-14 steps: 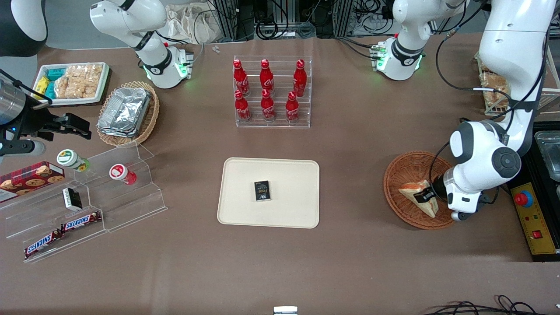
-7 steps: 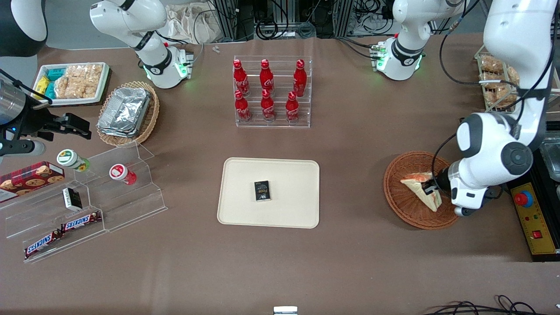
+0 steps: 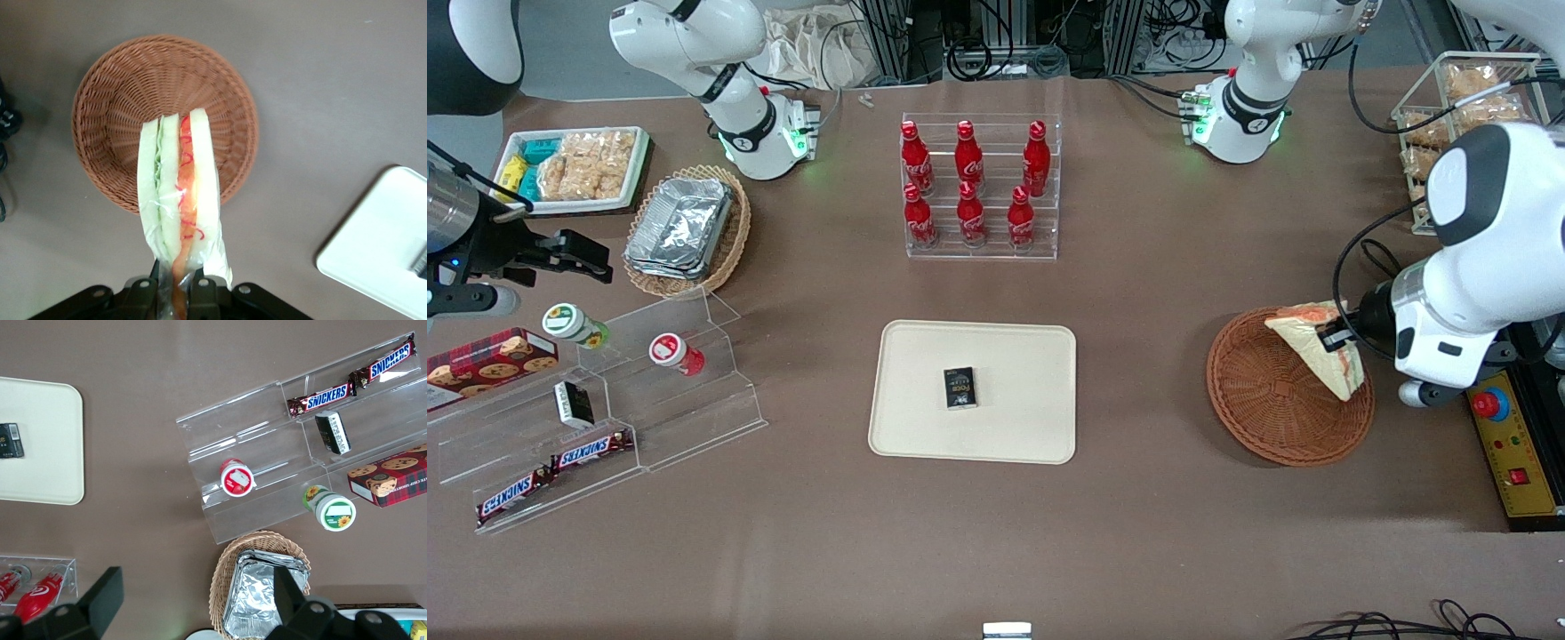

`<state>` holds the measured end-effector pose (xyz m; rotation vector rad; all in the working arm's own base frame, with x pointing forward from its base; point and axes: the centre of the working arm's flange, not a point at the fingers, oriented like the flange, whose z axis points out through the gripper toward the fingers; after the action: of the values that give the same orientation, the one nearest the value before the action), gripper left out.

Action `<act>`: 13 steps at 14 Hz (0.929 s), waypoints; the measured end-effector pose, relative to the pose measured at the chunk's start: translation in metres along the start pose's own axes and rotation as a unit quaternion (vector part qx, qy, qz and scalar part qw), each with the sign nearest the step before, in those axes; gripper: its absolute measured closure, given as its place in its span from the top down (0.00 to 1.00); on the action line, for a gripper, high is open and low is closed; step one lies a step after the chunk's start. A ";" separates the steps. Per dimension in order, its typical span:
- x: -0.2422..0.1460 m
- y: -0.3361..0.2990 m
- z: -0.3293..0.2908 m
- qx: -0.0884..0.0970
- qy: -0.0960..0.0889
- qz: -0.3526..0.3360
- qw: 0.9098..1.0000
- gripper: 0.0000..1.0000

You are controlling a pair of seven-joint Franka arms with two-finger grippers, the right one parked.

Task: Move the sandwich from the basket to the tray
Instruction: 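Carry the sandwich over the cream tray with the left gripper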

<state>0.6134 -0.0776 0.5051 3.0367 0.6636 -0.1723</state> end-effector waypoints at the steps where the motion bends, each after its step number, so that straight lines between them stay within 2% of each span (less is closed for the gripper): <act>1: -0.007 0.011 -0.005 -0.003 0.001 0.022 1.000 0.16; 5: -0.053 0.085 0.008 -0.019 -0.007 0.123 0.992 0.15; 7: -0.073 0.131 0.026 -0.036 0.008 0.166 0.985 0.15; 8: -0.083 0.153 0.041 -0.038 0.013 0.187 0.982 0.15; 11: -0.107 0.204 0.093 -0.025 0.026 0.244 0.969 0.14; 13: -0.126 0.233 0.136 -0.017 0.015 0.276 0.961 0.14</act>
<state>0.5828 -0.3485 0.3856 3.0487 -0.1929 -0.0956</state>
